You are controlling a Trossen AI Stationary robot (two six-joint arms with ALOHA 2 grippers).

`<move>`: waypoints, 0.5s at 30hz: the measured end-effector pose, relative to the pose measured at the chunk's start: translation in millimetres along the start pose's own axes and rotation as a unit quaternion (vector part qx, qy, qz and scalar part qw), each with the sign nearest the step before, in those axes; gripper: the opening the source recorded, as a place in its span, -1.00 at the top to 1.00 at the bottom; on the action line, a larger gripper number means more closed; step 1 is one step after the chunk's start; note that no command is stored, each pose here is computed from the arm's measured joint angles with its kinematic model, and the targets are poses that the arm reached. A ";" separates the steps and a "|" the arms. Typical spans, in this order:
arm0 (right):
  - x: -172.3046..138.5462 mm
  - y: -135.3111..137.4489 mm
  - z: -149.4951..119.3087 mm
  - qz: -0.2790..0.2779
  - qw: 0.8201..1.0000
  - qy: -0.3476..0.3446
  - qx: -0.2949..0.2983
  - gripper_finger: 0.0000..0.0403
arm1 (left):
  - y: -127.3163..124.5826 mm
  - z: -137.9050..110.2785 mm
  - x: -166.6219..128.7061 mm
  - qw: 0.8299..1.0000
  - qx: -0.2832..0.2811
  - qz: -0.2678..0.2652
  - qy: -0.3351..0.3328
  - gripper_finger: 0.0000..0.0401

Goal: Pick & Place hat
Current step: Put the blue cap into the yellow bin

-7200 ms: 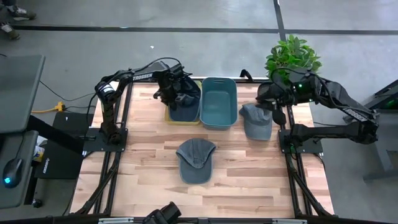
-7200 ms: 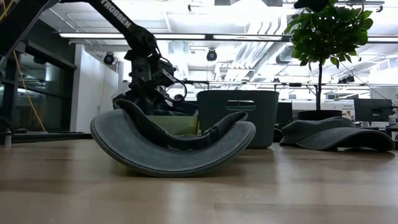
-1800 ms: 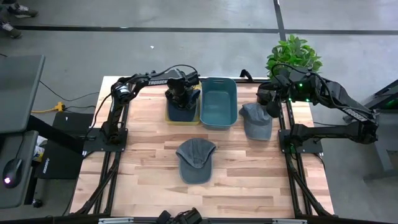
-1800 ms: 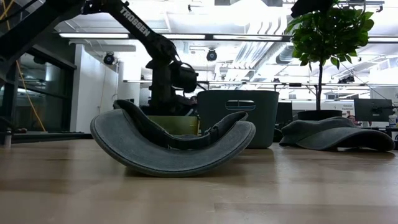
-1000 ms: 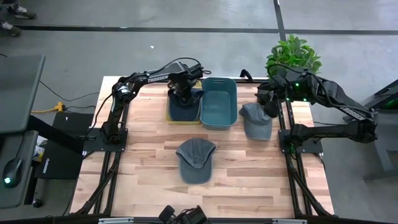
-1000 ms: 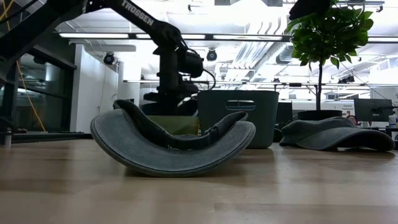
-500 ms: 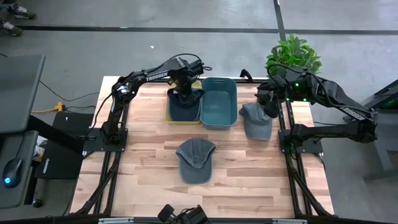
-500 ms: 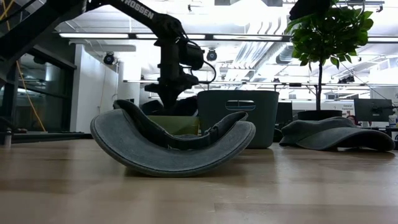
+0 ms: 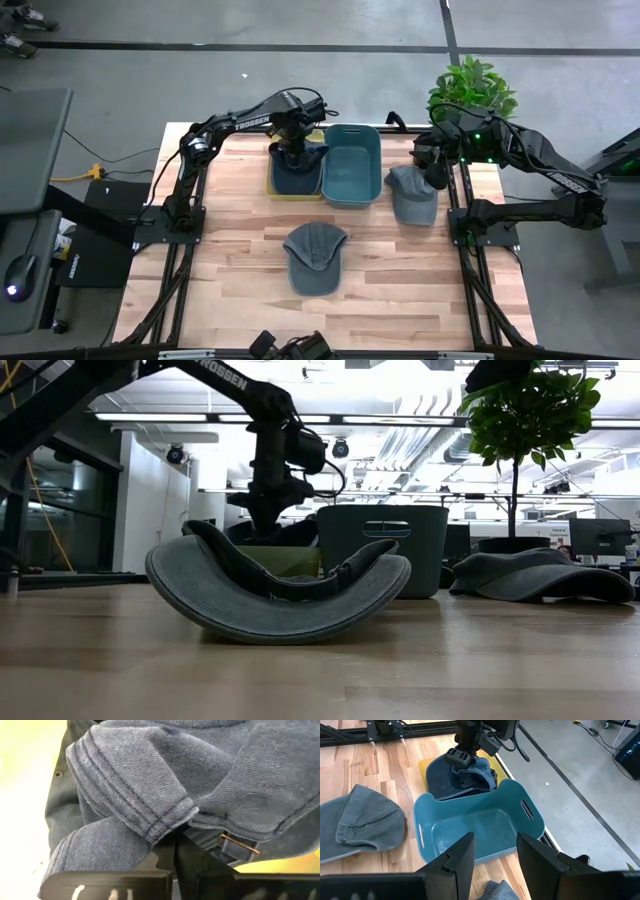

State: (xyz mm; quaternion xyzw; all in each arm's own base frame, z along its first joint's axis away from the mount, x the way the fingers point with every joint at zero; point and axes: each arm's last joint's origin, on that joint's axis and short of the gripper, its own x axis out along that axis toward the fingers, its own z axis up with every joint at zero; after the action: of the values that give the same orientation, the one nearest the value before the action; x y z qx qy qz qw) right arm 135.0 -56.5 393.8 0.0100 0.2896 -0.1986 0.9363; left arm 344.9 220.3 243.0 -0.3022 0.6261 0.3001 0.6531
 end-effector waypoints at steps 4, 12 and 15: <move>0.1 -0.1 -0.1 0.000 1.000 0.000 0.000 0.29 | -0.2 1.7 -16.0 1.000 0.010 -0.003 -0.026 1.00; 0.1 0.2 -0.1 0.003 1.000 0.000 0.000 0.29 | -0.2 1.0 -55.7 0.998 0.023 -0.004 -0.051 1.00; -0.5 0.2 -0.7 0.003 1.000 0.001 0.001 0.29 | -4.9 -1.4 -64.1 0.998 0.031 -0.005 -0.055 1.00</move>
State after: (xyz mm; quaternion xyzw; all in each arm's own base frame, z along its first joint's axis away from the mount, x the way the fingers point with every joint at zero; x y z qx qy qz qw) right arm 134.3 -56.1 393.5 0.0116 0.2901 -0.1957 0.9367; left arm 345.5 215.2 307.2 -0.2684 0.5965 0.2935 0.6972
